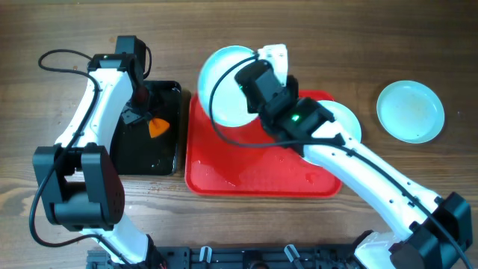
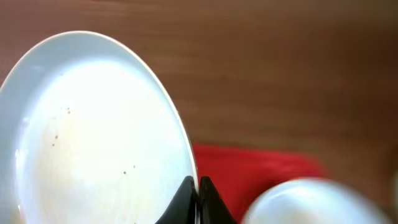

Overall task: Clean dirty plates on tray and stack at the side
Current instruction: 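Stack the plate onto the cleaned plate right of the tray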

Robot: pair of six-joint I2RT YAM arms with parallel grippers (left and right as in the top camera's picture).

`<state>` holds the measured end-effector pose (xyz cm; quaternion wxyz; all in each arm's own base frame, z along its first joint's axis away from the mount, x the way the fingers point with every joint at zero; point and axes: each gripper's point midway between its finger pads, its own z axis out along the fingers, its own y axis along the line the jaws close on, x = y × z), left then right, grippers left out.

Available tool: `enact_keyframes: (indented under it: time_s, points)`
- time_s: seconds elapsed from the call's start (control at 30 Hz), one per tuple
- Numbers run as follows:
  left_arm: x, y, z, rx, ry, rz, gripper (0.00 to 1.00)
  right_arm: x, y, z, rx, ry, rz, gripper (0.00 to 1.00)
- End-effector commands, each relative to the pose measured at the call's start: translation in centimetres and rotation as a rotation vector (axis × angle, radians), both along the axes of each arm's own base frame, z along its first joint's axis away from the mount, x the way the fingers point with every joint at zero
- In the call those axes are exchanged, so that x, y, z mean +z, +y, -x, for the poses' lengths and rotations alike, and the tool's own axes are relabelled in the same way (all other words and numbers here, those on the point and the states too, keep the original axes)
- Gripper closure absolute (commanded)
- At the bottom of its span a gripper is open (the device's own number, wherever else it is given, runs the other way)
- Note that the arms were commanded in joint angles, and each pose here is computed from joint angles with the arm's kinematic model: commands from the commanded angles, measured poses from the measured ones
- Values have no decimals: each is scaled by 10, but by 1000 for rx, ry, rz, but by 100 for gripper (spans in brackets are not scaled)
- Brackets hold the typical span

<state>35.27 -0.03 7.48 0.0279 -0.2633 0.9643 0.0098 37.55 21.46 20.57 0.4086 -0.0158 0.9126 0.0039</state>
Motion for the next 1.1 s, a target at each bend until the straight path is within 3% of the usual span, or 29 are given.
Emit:
enact_keyframes:
  time_s: [0.0,0.27,0.47,0.53,0.8,1.07]
  points:
    - [5,-2,2,-29,-10,7,96,-4,-2,1,-136,148,-362,95]
    - [5,-2,2,-32,-10,7,96,-35,-239,-17,-633,287,-403,95]
    - [6,-2,0,-32,-19,7,96,-54,-383,37,-1020,296,-494,95]
    - [6,-2,-1,-32,-22,7,96,-92,-413,62,-1104,398,-483,96]
    - [6,-2,1,-32,-14,7,96,-173,-410,77,-1173,600,-479,95]
    - [6,-2,1,-32,-13,7,96,-179,-425,76,-1232,568,-422,95]
